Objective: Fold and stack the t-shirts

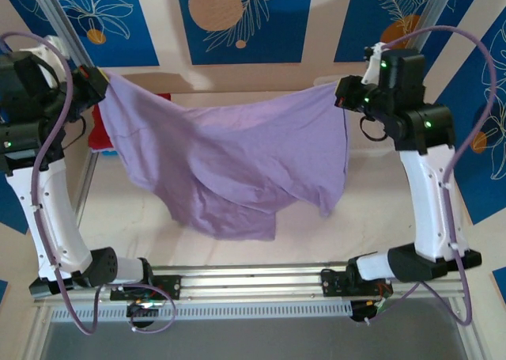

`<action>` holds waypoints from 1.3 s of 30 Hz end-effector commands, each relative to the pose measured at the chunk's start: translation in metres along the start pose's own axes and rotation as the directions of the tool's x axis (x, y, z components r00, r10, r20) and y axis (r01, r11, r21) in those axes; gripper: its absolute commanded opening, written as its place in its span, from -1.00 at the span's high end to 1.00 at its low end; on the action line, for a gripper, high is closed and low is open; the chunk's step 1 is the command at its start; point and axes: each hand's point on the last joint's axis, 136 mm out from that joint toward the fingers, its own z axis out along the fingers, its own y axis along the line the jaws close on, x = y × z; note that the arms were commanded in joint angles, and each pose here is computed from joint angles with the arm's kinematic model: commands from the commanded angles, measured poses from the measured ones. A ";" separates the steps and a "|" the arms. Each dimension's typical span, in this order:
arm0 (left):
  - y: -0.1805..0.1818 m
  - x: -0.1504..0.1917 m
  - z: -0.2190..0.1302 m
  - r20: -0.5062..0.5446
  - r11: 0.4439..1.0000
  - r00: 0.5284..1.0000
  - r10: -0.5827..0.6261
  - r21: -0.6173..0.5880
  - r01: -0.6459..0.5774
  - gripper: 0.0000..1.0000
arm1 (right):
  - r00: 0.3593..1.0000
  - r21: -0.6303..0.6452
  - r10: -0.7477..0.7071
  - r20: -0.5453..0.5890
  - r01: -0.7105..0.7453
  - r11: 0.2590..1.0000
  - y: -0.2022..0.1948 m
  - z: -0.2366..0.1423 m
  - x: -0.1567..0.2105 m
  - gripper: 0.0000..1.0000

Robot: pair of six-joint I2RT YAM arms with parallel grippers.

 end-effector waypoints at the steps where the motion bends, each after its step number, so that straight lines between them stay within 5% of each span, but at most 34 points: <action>1: -0.018 -0.031 -0.017 0.119 0.999 0.993 0.023 0.035 -0.028 1.00 | 0.979 -0.041 -0.029 0.200 0.038 0.998 0.015 -0.047 -0.035 1.00; 10: -0.055 -0.084 -0.077 0.422 0.987 0.903 0.079 0.095 -0.131 1.00 | 0.868 -0.108 -0.037 0.495 0.104 0.989 0.030 -0.135 -0.061 1.00; 18: -0.086 -0.110 -0.129 0.592 0.963 0.797 0.121 0.126 -0.240 1.00 | 0.852 -0.181 -0.011 0.523 0.124 0.976 0.037 -0.178 -0.053 1.00; 23: -0.095 -0.121 -0.181 0.714 0.956 0.678 0.174 0.041 -0.289 1.00 | 0.841 -0.209 0.019 0.541 0.113 0.972 0.034 -0.200 -0.047 1.00; 27: -0.099 -0.122 -0.204 0.751 0.950 0.627 0.207 -0.002 -0.311 1.00 | 0.828 -0.228 0.030 0.559 0.119 0.966 0.036 -0.216 -0.051 1.00; 33: -0.096 -0.123 -0.191 0.731 0.947 0.645 0.221 -0.004 -0.320 1.00 | 0.829 -0.207 0.029 0.559 0.106 0.973 0.033 -0.215 -0.053 1.00; 39: -0.067 -0.112 -0.082 0.567 0.951 0.790 0.231 0.039 -0.307 1.00 | 0.905 -0.068 -0.012 0.425 0.045 0.997 0.009 -0.128 -0.035 1.00</action>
